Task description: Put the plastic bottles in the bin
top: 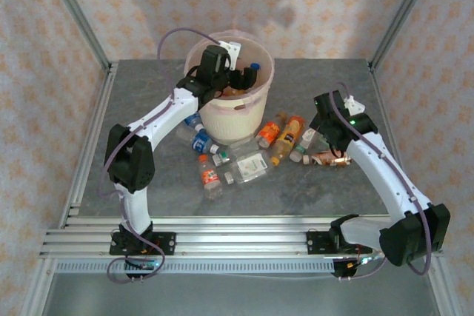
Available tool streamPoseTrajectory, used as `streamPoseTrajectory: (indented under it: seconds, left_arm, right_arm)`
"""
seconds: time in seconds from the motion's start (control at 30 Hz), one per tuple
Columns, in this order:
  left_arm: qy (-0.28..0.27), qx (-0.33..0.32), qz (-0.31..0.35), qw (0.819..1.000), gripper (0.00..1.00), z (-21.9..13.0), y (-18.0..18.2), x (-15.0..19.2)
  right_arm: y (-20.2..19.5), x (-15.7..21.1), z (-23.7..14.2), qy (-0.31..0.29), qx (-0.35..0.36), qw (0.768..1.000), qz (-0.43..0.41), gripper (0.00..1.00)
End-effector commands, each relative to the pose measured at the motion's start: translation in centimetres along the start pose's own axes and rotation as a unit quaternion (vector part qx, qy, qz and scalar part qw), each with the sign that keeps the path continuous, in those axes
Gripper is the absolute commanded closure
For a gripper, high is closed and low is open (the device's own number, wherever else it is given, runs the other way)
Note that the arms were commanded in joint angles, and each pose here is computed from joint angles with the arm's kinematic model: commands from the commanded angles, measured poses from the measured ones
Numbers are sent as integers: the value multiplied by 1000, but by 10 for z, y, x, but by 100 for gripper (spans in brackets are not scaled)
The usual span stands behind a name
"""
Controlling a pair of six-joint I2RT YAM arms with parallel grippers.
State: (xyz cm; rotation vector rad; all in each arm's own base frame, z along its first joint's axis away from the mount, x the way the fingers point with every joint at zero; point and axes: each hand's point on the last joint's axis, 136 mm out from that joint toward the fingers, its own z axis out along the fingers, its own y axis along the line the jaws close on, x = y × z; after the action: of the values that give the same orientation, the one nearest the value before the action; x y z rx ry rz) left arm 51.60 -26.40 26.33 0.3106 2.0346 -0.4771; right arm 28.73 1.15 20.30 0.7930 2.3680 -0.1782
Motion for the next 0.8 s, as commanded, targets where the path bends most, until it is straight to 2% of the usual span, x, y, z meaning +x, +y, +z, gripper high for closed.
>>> streamPoseTrajectory:
  seconds: [0.0, 0.17, 0.4, 0.5, 0.77]
  left_arm:
    - [-16, -11, -11, 1000, 14, -25, -5, -29]
    - [-51, -13, -24, 998, 11, -63, -14, -64]
    - [-101, -27, -55, 993, 7, -120, -17, -94]
    - [-128, -33, -63, 989, 0, -146, -15, -102]
    - [-179, -65, -87, 978, 0, -208, -2, -102]
  right_arm:
    - [-26, 11, 3, 5, 48, 999, -3, 1]
    - [-35, 22, 8, 25, 44, 999, 11, 1]
    - [-52, 34, 19, 61, 25, 996, 63, 1]
    - [-57, 43, 27, 82, 10, 993, 89, 1]
    - [-55, 59, 51, 123, -19, 982, 144, 1]
